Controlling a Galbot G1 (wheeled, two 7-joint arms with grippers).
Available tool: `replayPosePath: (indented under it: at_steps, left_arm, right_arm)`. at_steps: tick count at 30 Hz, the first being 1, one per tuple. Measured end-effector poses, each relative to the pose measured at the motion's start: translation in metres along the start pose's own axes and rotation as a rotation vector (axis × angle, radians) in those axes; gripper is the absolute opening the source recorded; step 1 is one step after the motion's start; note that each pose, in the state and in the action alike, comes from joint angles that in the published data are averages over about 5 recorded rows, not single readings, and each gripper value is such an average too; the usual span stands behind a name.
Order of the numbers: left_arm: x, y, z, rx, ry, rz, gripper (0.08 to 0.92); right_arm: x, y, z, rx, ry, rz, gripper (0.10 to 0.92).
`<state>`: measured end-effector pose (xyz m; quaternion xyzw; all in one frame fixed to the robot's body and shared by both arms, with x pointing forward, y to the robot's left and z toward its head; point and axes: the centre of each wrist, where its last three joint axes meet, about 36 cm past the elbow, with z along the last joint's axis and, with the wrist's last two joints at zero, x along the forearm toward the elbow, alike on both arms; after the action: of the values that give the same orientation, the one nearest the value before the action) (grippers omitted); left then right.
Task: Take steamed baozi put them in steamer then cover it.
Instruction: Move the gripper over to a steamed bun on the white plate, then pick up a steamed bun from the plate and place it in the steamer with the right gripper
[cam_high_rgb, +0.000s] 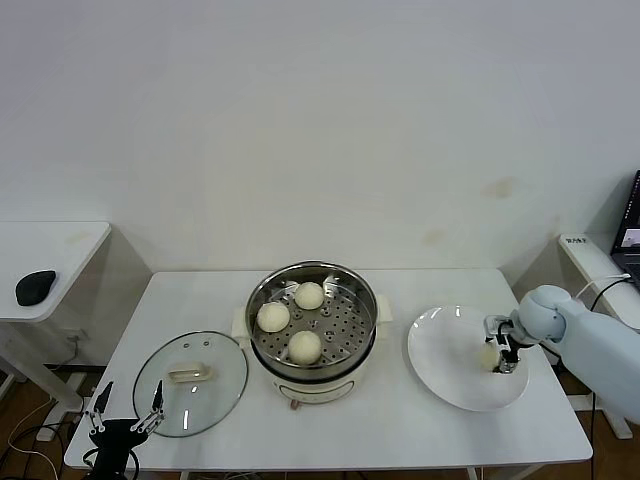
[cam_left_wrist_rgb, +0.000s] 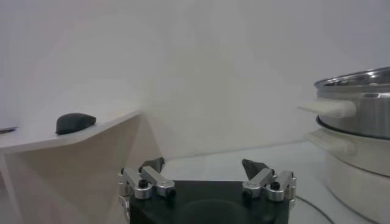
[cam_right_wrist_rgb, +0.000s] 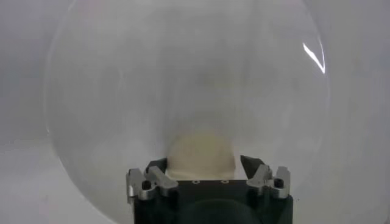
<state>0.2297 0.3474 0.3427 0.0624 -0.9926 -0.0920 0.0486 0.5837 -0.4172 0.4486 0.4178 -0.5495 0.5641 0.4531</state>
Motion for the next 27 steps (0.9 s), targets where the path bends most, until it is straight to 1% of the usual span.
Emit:
replayPosePath:
  at_steps: [3, 8, 13, 19, 27]
  left_arm:
    - [0.000, -0.001, 0.000, 0.001, 0.000, 0.000, 0.823]
    - [0.000, -0.002, 0.000, 0.001, -0.001, 0.002, 0.823]
    - [-0.002, 0.000, -0.003, 0.000, -0.010, -0.001, 0.823]
    - [-0.006, -0.002, -0.007, 0.005, -0.021, 0.002, 0.823]
    - [-0.010, -0.004, -0.012, 0.013, -0.036, 0.007, 0.823]
  right_arm:
    - [0.003, -0.001, 0.002, -0.003, 0.001, -0.001, 0.626]
    - [0.012, -0.004, 0.003, -0.002, -0.003, 0.001, 0.612]
    - [0.034, -0.009, 0.001, 0.012, -0.006, 0.012, 0.604]
    - [0.086, -0.024, -0.015, 0.036, -0.041, 0.057, 0.607]
    - [0.177, -0.049, -0.072, 0.086, -0.131, 0.146, 0.611]
